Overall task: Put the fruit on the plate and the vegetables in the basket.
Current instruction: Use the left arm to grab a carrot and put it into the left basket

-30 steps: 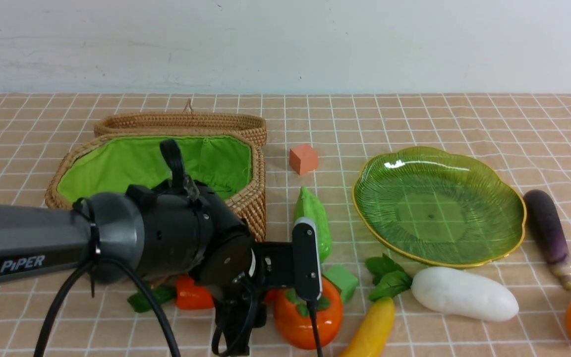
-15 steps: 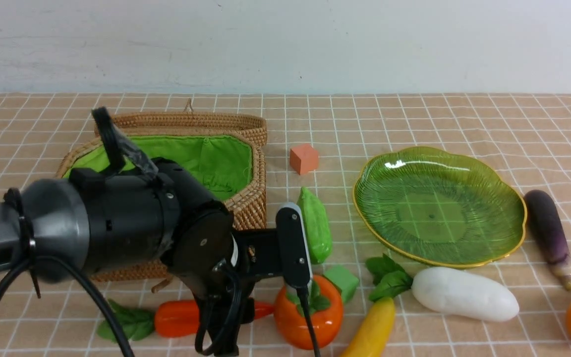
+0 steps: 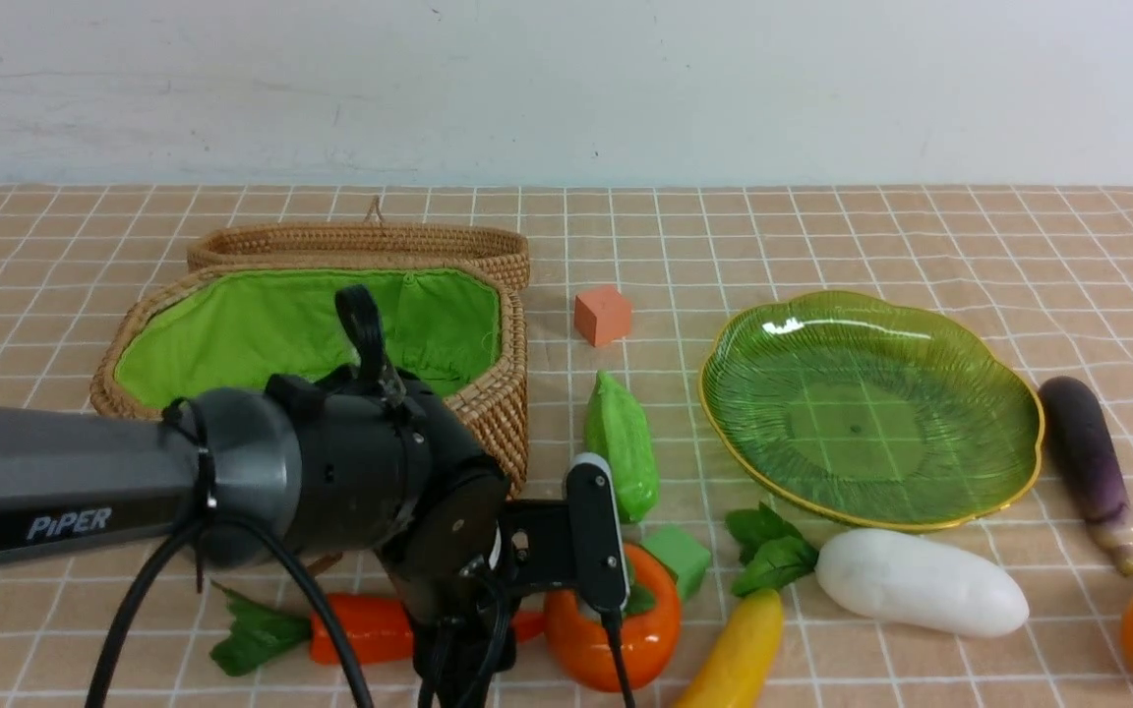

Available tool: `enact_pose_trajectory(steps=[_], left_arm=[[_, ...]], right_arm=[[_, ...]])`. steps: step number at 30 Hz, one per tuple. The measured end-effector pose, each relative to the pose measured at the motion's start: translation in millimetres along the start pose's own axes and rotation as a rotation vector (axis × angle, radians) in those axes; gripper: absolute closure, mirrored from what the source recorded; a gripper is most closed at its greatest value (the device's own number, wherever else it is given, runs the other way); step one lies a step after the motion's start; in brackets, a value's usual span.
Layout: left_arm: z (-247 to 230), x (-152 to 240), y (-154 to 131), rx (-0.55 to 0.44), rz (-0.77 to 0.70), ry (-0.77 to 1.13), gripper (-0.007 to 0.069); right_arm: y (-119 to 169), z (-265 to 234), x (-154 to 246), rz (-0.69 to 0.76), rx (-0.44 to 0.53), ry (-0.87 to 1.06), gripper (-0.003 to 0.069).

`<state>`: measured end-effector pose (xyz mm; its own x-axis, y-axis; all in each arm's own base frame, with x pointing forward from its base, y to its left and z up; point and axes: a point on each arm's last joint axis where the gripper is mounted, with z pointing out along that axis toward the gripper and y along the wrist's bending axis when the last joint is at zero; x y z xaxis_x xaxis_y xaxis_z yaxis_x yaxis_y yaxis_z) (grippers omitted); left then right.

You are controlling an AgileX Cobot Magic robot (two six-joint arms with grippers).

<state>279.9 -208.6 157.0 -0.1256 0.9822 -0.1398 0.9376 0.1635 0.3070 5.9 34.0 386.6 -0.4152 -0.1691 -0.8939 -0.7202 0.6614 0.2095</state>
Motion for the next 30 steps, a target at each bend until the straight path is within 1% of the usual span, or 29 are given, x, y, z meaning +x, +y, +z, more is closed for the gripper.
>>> enact_pose_trajectory(steps=[1,2,7,9,10,13,16,17,18,19,20,22,24,25,26,27,30], left_arm=[[0,0,0,0.000,-0.002,0.000,0.0333],[0,0,0,0.002,-0.014,0.006,0.0379],[-5,2,3,0.014,-0.043,0.060,0.0379],[-17,7,2,0.056,-0.063,0.146,0.0379],[-17,7,2,0.056,-0.063,0.146,0.0379],[-67,2,6,0.032,-0.118,0.143,0.0379],[-118,-3,8,-0.041,-0.136,0.061,0.0379],[-136,-4,10,-0.080,-0.137,0.020,0.0379],[-158,-4,16,-0.145,-0.139,-0.039,0.0379],[-162,-3,17,-0.162,-0.135,-0.045,0.0379],[-174,-3,23,-0.217,-0.133,-0.080,0.0379],[-199,3,44,-0.380,-0.130,-0.156,0.0379],[-203,8,65,-0.485,-0.132,-0.194,0.0379],[-199,9,71,-0.503,-0.135,-0.195,0.0379],[-200,10,73,-0.509,-0.137,-0.198,0.0379],[-189,13,83,-0.521,-0.145,-0.189,0.0379],[-154,19,102,-0.497,-0.165,-0.135,0.0379]], right_arm=[[0,0,0,0.000,-0.001,0.000,0.0506],[0,0,0,0.001,-0.002,0.000,0.0505],[0,0,0,0.002,-0.003,0.001,0.0503],[0,0,0,0.001,-0.003,0.001,0.0502],[0,0,0,0.001,-0.003,-0.001,0.0502],[-1,0,-2,-0.005,0.008,-0.020,0.0498],[-1,0,-3,-0.008,0.011,-0.035,0.0498],[-1,0,-4,-0.010,0.013,-0.040,0.0498],[-1,0,-4,-0.012,0.013,-0.042,0.0498],[-1,0,-4,-0.012,0.013,-0.043,0.0498],[-1,0,-4,-0.013,0.013,-0.043,0.0498],[-1,0,-4,-0.016,0.016,-0.045,0.0498],[-1,0,-4,-0.016,0.016,-0.045,0.0498],[-1,0,-4,-0.016,0.016,-0.045,0.0498],[-1,0,-4,-0.016,0.016,-0.045,0.0498],[-1,0,-4,-0.016,0.016,-0.045,0.0498],[-1,0,-4,-0.016,0.016,-0.046,0.0498]])
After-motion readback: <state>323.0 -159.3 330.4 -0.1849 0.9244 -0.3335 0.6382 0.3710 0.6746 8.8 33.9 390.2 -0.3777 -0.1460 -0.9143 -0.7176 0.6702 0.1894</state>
